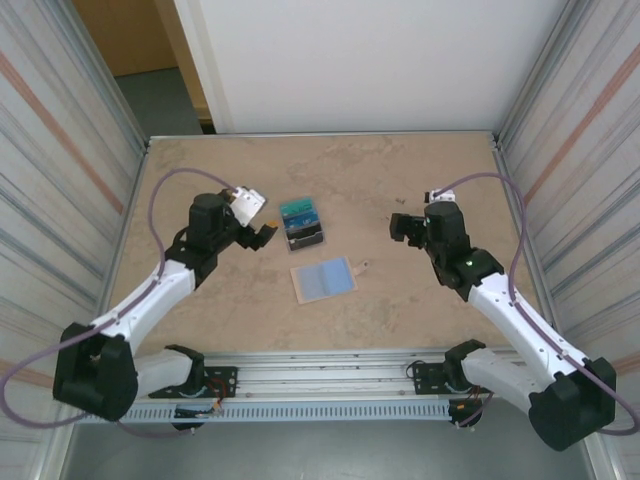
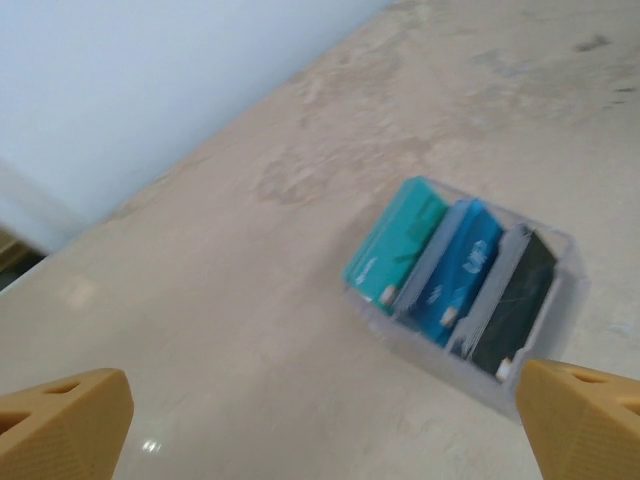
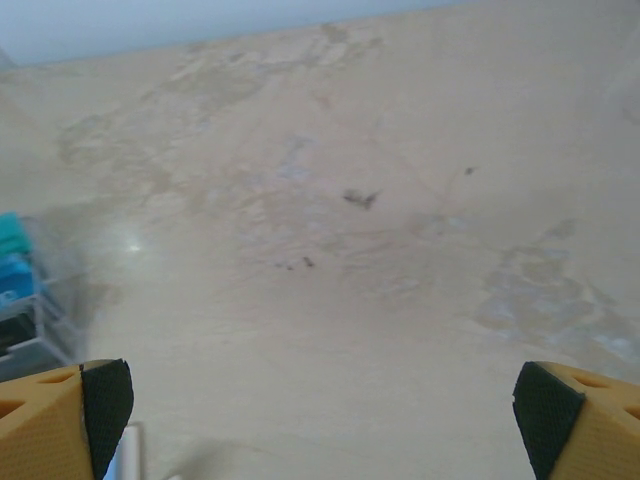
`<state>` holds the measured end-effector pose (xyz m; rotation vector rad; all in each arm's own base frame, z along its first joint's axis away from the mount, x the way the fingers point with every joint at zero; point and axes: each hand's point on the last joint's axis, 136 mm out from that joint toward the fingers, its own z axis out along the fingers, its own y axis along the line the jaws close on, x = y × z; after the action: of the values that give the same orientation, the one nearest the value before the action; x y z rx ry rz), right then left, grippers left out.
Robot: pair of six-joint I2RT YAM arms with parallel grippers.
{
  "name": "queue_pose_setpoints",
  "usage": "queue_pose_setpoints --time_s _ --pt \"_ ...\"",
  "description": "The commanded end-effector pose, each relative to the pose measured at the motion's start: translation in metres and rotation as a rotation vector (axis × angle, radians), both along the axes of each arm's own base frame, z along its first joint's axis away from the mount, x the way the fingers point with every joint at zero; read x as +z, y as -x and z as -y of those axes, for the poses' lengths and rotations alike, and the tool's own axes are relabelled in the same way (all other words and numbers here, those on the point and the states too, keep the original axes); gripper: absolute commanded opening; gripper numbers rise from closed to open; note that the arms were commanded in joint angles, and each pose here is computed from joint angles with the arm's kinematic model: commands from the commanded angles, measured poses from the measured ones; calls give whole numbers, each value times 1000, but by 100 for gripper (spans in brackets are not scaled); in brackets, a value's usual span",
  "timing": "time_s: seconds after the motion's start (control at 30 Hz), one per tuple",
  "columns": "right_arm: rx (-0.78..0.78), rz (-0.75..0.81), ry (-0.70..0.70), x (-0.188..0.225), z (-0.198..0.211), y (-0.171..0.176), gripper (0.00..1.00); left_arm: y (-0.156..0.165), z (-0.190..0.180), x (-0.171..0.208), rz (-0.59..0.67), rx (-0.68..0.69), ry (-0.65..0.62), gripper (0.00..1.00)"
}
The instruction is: Take the credit cards out of the card holder
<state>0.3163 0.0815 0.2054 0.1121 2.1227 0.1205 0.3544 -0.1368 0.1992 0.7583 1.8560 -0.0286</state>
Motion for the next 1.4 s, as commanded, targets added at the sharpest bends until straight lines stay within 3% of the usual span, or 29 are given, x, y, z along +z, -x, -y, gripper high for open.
queue_pose_setpoints --time_s 0.0,0.13,0.3,0.4,0.9,1.2,1.37 --pt "-49 50 63 0 19 -1 99 4 -46 10 86 254 45 99" --pt "-84 69 50 -7 37 -3 99 16 -84 -3 101 419 63 99" --pt "-99 126 155 -15 55 -6 99 20 -116 -27 90 513 155 99" --pt "-125 129 144 -17 68 -8 99 19 -124 -37 128 530 184 99" --pt "-246 329 69 -30 117 -10 99 -22 -119 -79 100 520 197 99" --pt "-172 304 65 -65 113 -19 99 -31 -116 -98 118 475 227 99" --pt "-120 302 28 -73 105 -28 99 -36 -113 -104 42 460 229 99"
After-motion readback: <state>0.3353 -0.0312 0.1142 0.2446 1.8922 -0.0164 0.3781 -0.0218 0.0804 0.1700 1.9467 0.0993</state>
